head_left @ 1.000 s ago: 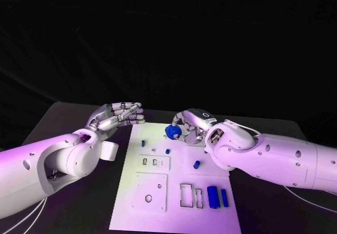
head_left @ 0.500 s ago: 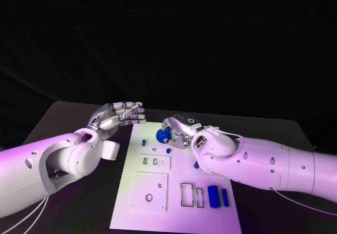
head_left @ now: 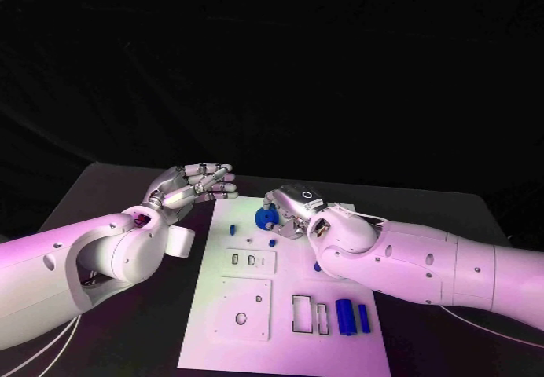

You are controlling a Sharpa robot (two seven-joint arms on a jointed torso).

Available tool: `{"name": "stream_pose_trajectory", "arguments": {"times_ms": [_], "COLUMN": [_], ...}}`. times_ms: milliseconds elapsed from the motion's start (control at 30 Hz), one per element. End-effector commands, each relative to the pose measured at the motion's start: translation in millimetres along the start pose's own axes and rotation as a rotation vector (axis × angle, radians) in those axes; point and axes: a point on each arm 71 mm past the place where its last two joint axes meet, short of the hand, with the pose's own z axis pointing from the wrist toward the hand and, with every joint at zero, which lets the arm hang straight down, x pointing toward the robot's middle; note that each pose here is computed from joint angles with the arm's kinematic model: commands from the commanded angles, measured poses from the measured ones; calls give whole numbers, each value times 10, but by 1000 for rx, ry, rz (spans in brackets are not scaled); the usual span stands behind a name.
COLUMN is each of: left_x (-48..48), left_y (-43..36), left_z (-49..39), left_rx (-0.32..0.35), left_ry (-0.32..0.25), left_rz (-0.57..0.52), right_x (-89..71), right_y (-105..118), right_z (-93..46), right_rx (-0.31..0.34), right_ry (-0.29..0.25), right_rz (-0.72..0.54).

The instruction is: Assemble the parts on the task board

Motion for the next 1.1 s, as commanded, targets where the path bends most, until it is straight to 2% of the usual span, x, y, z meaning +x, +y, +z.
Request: {"name": "stream_pose_trajectory", "arguments": {"times_ms": [33, 800, 1100], "left_x": [29, 22, 8], "left_y": [-10, -9, -8], "left_z": [7, 5, 6], "left_rx": [8, 4, 4], "left_ry": [23, 21, 7], "left_rz": [-7, -6, 0], "right_x": [14, 45, 64], "right_y": [-15, -39, -75], "right_z": [3, 12, -7], "right_rx": [8, 5, 10], "right_ry": [10, 24, 60], "right_rz": [-31, -30, -30]}}
